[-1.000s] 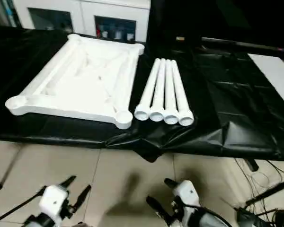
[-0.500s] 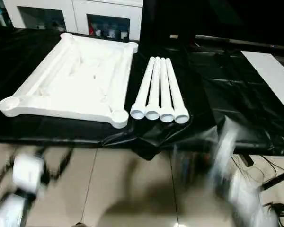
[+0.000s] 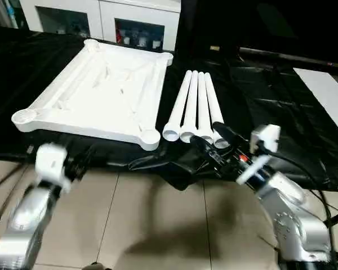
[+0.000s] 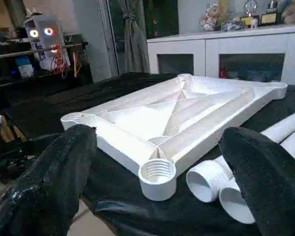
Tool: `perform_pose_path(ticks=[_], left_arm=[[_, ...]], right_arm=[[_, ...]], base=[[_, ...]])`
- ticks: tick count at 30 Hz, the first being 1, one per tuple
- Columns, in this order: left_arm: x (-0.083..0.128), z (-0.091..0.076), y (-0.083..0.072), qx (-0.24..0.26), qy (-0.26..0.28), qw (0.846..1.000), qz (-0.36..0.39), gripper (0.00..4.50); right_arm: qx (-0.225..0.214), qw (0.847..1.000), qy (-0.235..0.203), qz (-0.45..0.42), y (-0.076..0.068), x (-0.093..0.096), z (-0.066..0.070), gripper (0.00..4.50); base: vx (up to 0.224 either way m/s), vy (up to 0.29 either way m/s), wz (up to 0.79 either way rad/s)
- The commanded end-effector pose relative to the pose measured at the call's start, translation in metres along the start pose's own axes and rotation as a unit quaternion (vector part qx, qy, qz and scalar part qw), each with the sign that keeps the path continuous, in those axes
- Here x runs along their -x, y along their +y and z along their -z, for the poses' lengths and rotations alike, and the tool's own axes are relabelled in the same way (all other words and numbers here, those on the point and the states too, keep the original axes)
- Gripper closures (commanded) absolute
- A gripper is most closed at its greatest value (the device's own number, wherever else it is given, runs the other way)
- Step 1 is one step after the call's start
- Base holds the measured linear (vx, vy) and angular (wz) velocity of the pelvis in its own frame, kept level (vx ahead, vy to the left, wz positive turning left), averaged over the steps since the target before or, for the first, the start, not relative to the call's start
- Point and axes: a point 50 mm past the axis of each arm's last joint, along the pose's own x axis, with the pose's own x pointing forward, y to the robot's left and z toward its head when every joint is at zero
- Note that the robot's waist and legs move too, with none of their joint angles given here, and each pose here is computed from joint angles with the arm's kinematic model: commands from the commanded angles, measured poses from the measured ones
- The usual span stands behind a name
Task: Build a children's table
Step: Move to table
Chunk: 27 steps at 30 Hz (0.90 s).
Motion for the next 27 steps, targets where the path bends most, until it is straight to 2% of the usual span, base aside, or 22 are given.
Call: perform_pose_path(ticks=[1, 3, 6, 7, 10, 11, 15, 18, 20, 24, 25, 26, 27], left_arm=[[-0.007, 0.002, -0.010, 0.012, 0.010, 0.999, 0.041, 1.35], [-0.016, -0.002, -0.019, 0.018, 0.003, 0.997, 0.072, 1.35], [-0.026, -0.008, -0.022, 0.018, -0.007, 0.996, 0.085, 1.35], [-0.041, -0.019, -0.020, 0.011, -0.024, 0.996, 0.085, 1.35], [-0.059, -0.035, -0.017, 0.003, -0.049, 0.995, 0.092, 1.35], [-0.073, -0.048, -0.015, 0.001, -0.051, 0.993, 0.102, 1.35], [-0.098, -0.067, -0.015, -0.012, -0.032, 0.987, 0.158, 1.35], [-0.106, -0.069, -0.015, -0.051, -0.009, 0.982, 0.179, 1.35], [-0.111, -0.064, -0.017, -0.070, 0.010, 0.981, 0.180, 1.35], [-0.120, -0.061, -0.025, -0.052, 0.035, 0.983, 0.170, 1.35], [-0.125, -0.061, -0.032, -0.052, 0.045, 0.983, 0.171, 1.35], [-0.132, -0.058, -0.048, -0.065, 0.088, 0.976, 0.189, 1.35], [-0.136, -0.059, -0.058, -0.058, 0.103, 0.973, 0.196, 1.35]], right_arm=[[-0.001, 0.999, 0.020, 0.036, -0.008, -0.002, 0.007, 0.10], [-0.005, 0.998, 0.020, 0.058, -0.011, -0.005, 0.009, 0.10], [-0.016, 0.997, 0.007, 0.070, -0.010, -0.010, 0.009, 0.10], [-0.025, 0.997, -0.001, 0.071, -0.008, -0.014, 0.008, 0.10], [-0.023, 0.997, 0.005, 0.075, -0.007, -0.019, 0.011, 0.10], [-0.022, 0.997, 0.013, 0.077, -0.008, -0.021, 0.014, 0.10], [-0.012, 0.997, 0.029, 0.072, -0.009, -0.027, 0.019, 0.10], [0.001, 0.996, 0.041, 0.075, -0.012, -0.030, 0.022, 0.10], [0.001, 0.996, 0.043, 0.083, -0.014, -0.031, 0.023, 0.10], [-0.002, 0.995, 0.044, 0.093, -0.017, -0.033, 0.025, 0.10], [0.000, 0.995, 0.047, 0.093, -0.018, -0.034, 0.026, 0.10], [0.002, 0.994, 0.051, 0.092, -0.019, -0.036, 0.028, 0.10], [0.005, 0.995, 0.053, 0.089, -0.019, -0.038, 0.029, 0.10]], base=[[0.000, 0.000, 0.00], [0.000, 0.000, 0.00], [0.000, 0.000, 0.00], [0.000, 0.000, 0.00], [0.000, 0.000, 0.00], [0.000, 0.000, 0.00], [0.000, 0.000, 0.00], [0.000, 0.000, 0.00], [0.000, 0.000, 0.00], [0.000, 0.000, 0.00], [0.000, 0.000, 0.00], [0.000, 0.000, 0.00], [0.000, 0.000, 0.00]])
